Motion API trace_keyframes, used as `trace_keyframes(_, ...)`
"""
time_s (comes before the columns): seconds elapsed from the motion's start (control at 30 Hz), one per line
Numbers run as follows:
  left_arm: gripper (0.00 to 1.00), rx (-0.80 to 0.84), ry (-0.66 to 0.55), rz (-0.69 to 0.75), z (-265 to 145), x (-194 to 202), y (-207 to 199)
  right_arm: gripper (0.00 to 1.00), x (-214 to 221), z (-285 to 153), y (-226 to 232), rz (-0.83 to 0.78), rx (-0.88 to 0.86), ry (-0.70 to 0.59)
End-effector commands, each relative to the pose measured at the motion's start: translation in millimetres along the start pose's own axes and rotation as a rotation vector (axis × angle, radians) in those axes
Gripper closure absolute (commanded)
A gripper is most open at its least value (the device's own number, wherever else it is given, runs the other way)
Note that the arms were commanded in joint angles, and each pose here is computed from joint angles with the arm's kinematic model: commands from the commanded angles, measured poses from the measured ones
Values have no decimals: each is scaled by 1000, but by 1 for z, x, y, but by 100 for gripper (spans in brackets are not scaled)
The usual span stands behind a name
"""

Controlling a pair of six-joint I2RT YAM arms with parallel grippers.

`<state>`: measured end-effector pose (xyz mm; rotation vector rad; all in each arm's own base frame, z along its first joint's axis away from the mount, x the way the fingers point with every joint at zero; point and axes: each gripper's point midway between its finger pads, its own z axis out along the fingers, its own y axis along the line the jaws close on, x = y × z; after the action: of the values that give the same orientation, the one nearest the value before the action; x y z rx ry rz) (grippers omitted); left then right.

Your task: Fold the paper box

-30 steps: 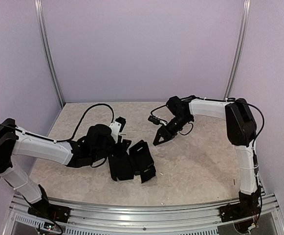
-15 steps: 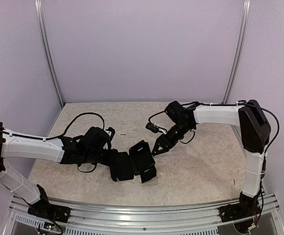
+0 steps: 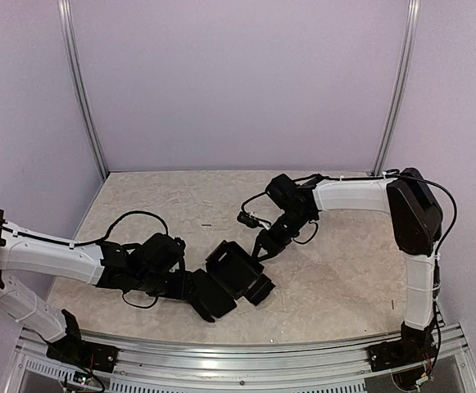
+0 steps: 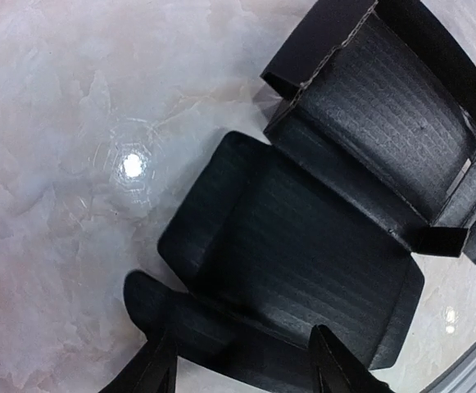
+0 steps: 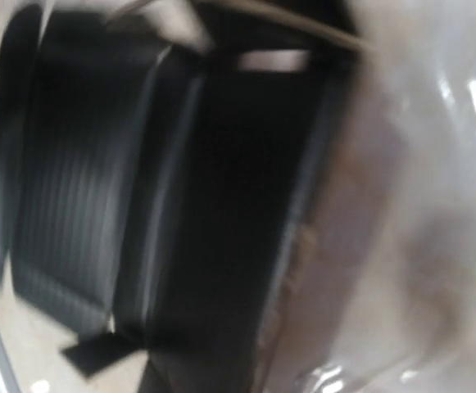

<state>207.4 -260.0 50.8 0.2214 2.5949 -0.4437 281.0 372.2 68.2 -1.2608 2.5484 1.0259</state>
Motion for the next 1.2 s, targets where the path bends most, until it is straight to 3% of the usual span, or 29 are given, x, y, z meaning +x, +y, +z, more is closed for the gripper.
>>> trace_keyframes(0.0, 46, -13, 5, -14, -6, 3, -3, 90, -5, 7, -11, -17, 55, 26)
trace_keyframes(0.3, 46, -43, -23, -8, -19, 9, 5, 87, -1, 11, -17, -70, 143, 83)
trace_keyframes(0.6, 44, -97, -124, 29, -37, -10, 22, 100, -19, -9, -26, -179, 305, 55)
trace_keyframes(0.73, 37, -85, -213, 63, -41, -43, 31, 100, -36, -38, -36, -294, 461, 22)
trace_keyframes(1.0, 36, 121, -510, 95, -46, -127, 40, 100, -60, -96, -50, -603, 872, -26)
trace_keyframes(1.17, 37, 222, -523, 185, -18, -155, 28, 100, -59, -101, -46, -793, 1106, -15)
